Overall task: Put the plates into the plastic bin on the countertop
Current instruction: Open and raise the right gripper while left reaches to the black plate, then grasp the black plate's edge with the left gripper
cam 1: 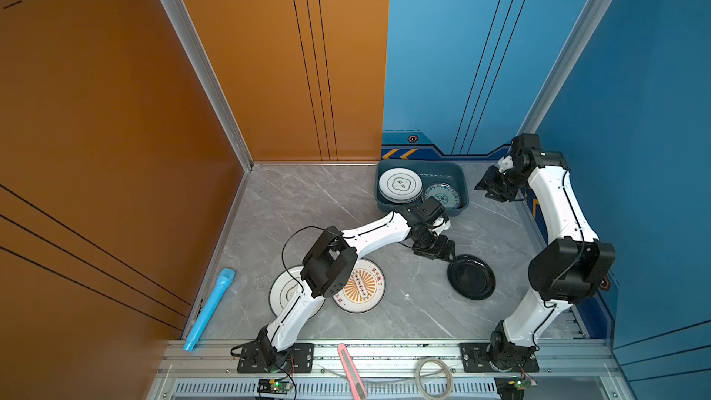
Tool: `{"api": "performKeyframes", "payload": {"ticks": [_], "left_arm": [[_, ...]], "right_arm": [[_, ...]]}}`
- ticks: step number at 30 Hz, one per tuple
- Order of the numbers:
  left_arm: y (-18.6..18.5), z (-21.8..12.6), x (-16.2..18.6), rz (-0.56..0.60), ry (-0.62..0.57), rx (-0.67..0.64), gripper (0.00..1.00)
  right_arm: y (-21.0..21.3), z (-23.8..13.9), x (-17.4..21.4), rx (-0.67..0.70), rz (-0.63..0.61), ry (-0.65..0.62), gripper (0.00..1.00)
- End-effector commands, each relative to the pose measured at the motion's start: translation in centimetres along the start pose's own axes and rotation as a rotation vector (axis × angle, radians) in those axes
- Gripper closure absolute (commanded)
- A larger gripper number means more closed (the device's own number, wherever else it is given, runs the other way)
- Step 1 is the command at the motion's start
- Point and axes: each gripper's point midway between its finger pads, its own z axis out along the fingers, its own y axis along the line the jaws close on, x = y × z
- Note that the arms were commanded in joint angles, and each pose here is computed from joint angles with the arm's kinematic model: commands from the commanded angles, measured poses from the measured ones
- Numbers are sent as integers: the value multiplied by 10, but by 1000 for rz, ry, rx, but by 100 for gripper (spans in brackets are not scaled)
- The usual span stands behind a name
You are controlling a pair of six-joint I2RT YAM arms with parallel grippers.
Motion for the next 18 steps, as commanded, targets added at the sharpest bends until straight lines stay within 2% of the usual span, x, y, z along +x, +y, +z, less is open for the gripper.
{"api": "performKeyframes", "payload": {"ticks": [1, 7, 14, 18], "left_arm": [[-3, 14, -11, -58, -47, 68, 20], [4, 39, -7, -86, -33, 46, 26], [11, 66, 1, -117, -20, 18, 30], [16, 76, 6, -128, -1, 14, 38]], "right_arm": [[-3, -13, 14, -41, 15, -9, 55], [-5, -11, 30, -58, 35, 9, 55], [7, -16, 26, -81, 26, -4, 55], [7, -18, 29, -85, 27, -4, 55]]}}
